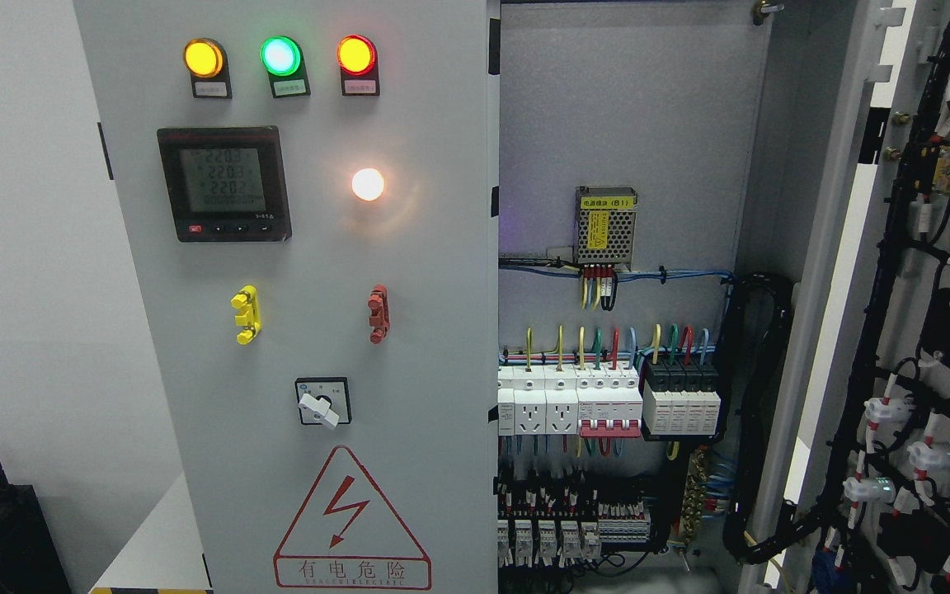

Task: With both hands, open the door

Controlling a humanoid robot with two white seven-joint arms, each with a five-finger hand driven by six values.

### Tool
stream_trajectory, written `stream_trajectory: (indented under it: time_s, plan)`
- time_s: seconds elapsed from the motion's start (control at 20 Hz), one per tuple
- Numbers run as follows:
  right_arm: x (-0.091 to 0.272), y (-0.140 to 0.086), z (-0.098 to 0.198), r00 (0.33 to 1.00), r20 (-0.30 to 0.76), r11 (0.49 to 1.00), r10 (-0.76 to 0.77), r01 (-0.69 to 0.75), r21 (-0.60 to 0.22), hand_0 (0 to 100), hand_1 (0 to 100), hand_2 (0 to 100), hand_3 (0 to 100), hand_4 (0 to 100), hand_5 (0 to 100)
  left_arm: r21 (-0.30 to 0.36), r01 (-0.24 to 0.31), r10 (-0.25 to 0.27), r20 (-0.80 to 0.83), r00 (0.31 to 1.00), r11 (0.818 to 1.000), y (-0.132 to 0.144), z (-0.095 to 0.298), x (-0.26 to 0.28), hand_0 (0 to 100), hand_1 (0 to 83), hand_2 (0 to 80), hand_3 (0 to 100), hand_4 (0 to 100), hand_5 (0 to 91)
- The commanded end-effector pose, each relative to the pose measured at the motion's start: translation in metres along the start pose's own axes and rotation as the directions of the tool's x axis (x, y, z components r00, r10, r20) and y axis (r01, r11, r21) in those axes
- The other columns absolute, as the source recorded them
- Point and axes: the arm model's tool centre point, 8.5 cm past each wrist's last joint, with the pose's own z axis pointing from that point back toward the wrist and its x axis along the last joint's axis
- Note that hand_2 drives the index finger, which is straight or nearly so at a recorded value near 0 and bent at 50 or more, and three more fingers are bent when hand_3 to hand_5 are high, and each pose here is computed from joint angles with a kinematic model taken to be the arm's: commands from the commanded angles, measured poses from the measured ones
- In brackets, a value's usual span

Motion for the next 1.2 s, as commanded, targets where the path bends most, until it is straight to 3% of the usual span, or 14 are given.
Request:
stream_trajectory:
  time_s: [0.0, 0.2, 0.55, 0.8, 1.15]
  plan:
    - [0.000, 0.000, 0.000, 1.000, 0.000, 1.000, 0.011, -0.011, -0.001, 0, 0, 0, 0, 0, 0, 0.183, -0.034, 0.061, -0.147, 0.987, 0.982, 0.052, 0.033, -0.074, 0, 0.0, 0.0, 0, 4, 0.0]
    - [0.000, 0.000, 0.000, 1.000, -0.001, 1.000, 0.011, -0.011, -0.001, 0, 0, 0, 0, 0, 0, 0.186, 0.001, 0.042, -0.225, 0.973, 0.983, 0.049, 0.036, -0.123, 0, 0.0, 0.0, 0, 4, 0.0]
    - [0.000, 0.000, 0.000, 1.000, 0.000, 1.000, 0.011, -0.011, -0.001, 0, 0, 0, 0, 0, 0, 0.196, 0.006, 0.050, -0.278, 0.959, 0.981, 0.042, 0.042, -0.186, 0, 0.0, 0.0, 0, 4, 0.0]
    - [0.000, 0.000, 0.000, 1.000, -0.001, 1.000, 0.011, -0.011, -0.001, 0, 0, 0, 0, 0, 0, 0.237, 0.019, 0.061, -0.326, 0.943, 0.971, 0.043, 0.030, -0.240, 0, 0.0, 0.0, 0, 4, 0.0]
    - [0.000, 0.000, 0.000, 1.000, 0.000, 1.000, 0.011, -0.011, 0.001, 0, 0, 0, 0, 0, 0, 0.246, 0.042, 0.064, -0.406, 0.912, 0.968, 0.019, -0.005, -0.319, 0, 0.0, 0.0, 0, 4, 0.0]
